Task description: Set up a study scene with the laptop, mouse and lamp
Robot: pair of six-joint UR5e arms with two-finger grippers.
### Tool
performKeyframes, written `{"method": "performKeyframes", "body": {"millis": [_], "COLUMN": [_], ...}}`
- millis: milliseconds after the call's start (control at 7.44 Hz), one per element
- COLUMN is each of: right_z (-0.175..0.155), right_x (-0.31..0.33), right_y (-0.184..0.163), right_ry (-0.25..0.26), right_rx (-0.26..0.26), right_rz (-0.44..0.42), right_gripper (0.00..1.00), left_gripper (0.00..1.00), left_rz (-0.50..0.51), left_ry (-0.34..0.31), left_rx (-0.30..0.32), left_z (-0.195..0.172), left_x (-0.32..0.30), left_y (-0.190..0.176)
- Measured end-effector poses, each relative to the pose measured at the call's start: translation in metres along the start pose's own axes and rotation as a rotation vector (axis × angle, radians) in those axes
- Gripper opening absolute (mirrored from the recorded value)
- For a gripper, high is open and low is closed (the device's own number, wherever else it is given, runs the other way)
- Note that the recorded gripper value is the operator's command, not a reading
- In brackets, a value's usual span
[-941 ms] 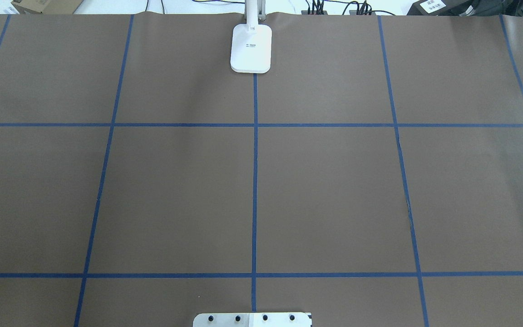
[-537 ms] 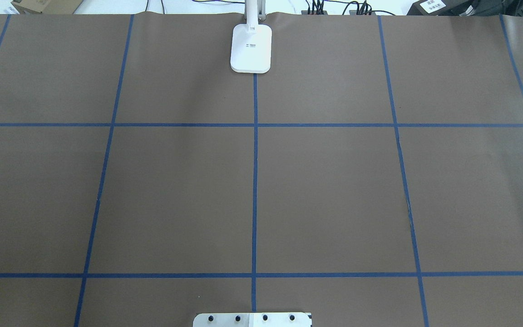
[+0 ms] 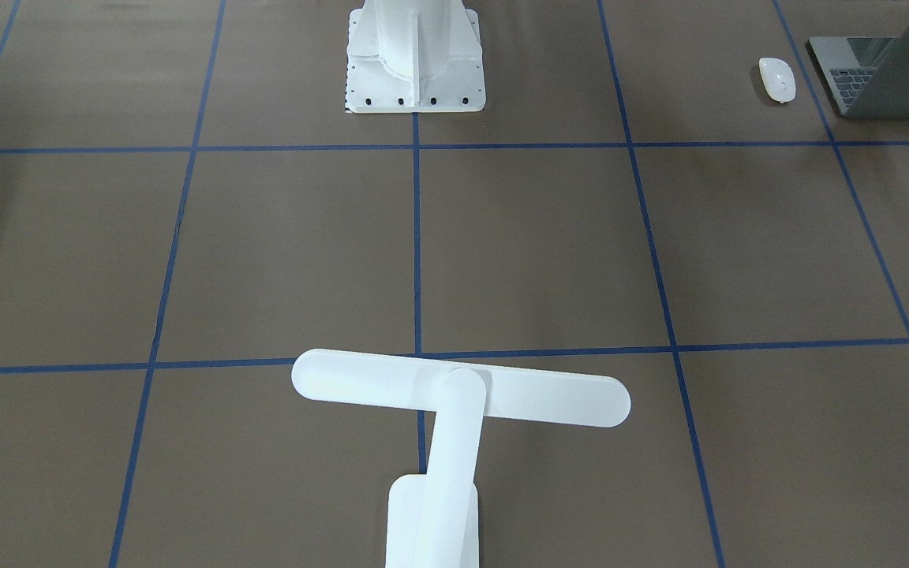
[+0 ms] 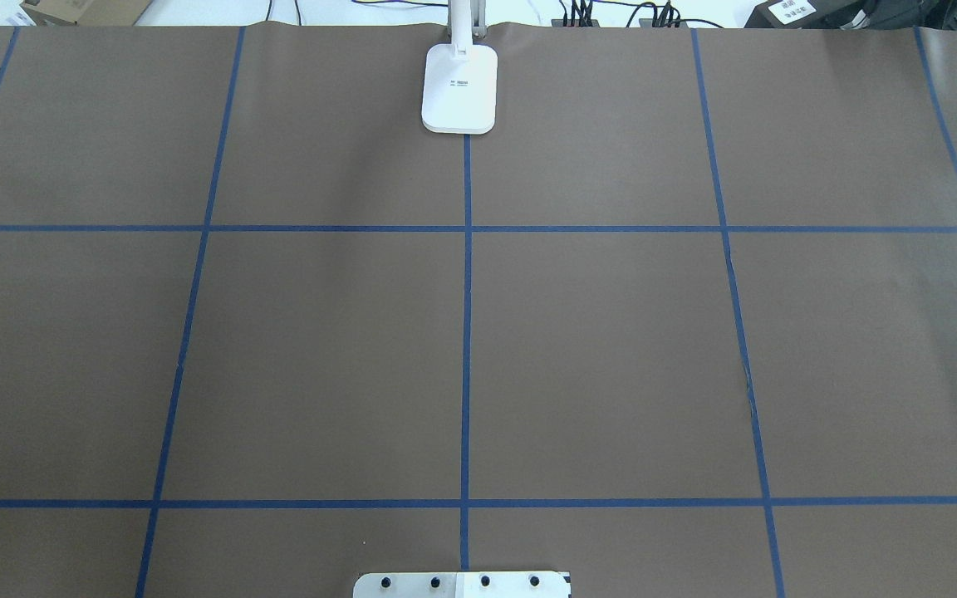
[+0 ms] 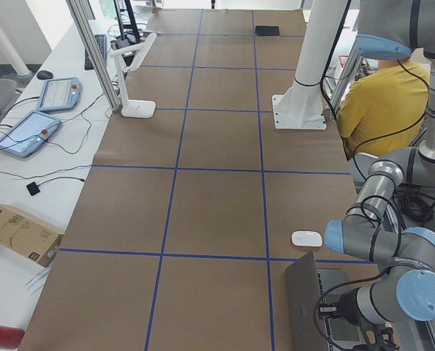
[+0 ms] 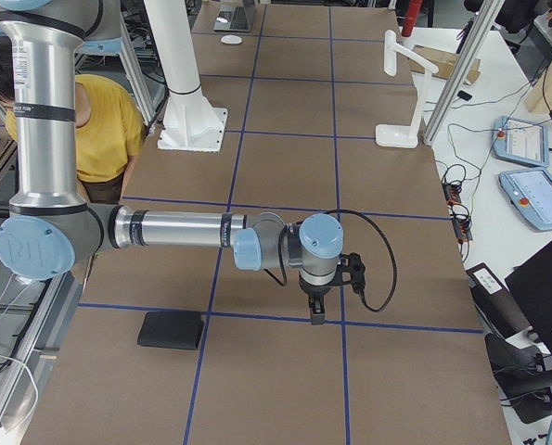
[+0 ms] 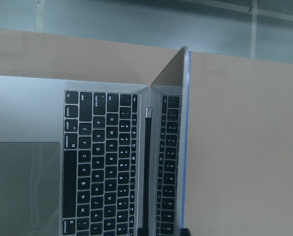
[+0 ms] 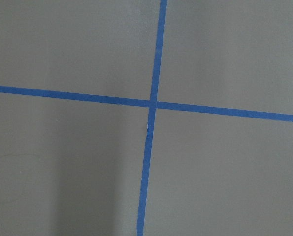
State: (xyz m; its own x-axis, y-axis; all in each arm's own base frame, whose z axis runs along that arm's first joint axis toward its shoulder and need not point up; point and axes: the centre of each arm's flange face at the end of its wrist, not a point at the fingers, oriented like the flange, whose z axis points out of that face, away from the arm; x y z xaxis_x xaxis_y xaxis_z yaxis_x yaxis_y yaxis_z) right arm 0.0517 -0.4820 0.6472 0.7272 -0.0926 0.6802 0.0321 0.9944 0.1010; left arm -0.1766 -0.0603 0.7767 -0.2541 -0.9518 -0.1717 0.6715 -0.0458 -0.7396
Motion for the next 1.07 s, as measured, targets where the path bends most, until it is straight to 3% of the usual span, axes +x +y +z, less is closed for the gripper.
{"method": "performKeyframes", "body": {"millis": [672,1075], "right_z": [0.0,0.0], "right_x": [0.0,0.0], "right_y": [0.0,0.0], "right_ry": [0.002,0.003], "right_rx": [0.001,0.001], "right_rz": [-0.001,0.0], "right_gripper": [1.0,1.0], "left_gripper": [0.0,0.0], "left_rz": [0.03,0.092], "left_ry": [0.118,0.117], "left_rx": [-0.024,-0.031], "left_z": [-0.03,-0.049], "left_x": [0.053,0.133], "left_y": [-0.003,0.004]}}
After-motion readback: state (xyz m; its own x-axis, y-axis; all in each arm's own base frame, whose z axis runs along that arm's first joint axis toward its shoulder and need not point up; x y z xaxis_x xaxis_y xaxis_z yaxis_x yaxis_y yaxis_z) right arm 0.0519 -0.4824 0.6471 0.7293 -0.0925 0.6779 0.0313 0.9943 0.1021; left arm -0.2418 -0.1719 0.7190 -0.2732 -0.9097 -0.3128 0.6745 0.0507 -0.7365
